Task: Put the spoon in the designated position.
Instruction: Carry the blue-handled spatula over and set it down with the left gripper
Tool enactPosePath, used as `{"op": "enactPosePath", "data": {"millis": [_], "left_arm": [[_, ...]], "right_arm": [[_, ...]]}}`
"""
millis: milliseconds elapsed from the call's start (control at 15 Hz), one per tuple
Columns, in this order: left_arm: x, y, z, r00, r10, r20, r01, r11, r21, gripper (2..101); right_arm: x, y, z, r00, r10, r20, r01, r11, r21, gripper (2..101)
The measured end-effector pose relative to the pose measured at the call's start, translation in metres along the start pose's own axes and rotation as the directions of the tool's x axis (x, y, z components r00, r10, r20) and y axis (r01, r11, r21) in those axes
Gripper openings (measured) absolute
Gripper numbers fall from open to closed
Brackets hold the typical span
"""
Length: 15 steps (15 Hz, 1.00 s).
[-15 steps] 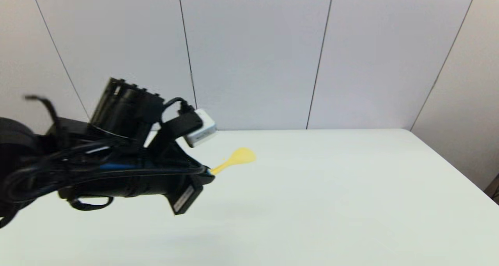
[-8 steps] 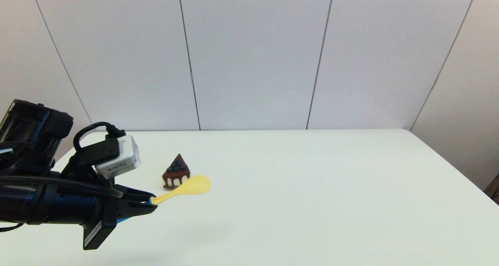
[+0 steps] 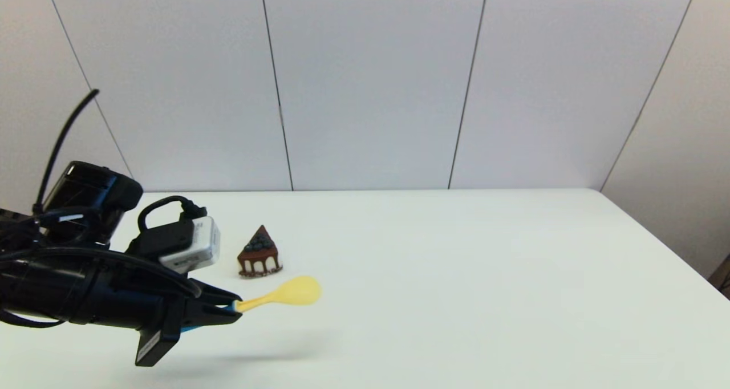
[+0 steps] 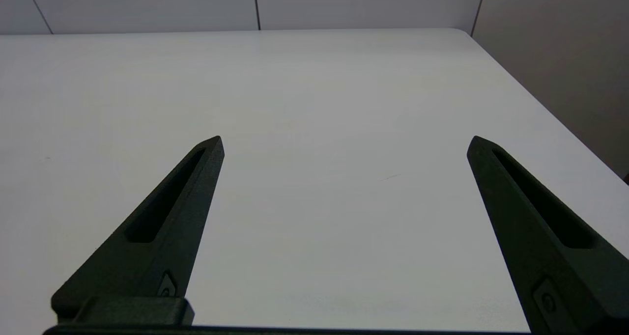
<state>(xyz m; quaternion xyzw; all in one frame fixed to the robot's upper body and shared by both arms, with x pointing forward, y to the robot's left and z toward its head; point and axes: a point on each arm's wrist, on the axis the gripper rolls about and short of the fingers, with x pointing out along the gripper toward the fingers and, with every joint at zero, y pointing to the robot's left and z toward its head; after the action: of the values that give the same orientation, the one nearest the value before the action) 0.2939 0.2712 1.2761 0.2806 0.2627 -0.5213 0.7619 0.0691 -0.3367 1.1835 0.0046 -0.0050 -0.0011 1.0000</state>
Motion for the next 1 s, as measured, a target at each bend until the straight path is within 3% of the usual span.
{"op": "enactPosePath", "data": {"millis": [200,533,1000], "left_arm": [[0.015,0.012,-0.013,0.999,-0.044,-0.031,0.044,0.999,0.023,11.4],[0.036,0.029,-0.026,0.993,-0.093,-0.067,0.092,0.996,-0.018,11.4],[0.049,0.059,-0.017,0.996,-0.07,-0.056,0.07,0.998,-0.01,11.4]], "right_arm": [[0.0,0.0,0.0,1.0,0.0,0.0,0.0,1.0,0.0,98.0],[0.0,0.0,0.0,1.0,0.0,0.0,0.0,1.0,0.0,98.0],[0.0,0.0,0.0,1.0,0.0,0.0,0.0,1.0,0.0,98.0]]}}
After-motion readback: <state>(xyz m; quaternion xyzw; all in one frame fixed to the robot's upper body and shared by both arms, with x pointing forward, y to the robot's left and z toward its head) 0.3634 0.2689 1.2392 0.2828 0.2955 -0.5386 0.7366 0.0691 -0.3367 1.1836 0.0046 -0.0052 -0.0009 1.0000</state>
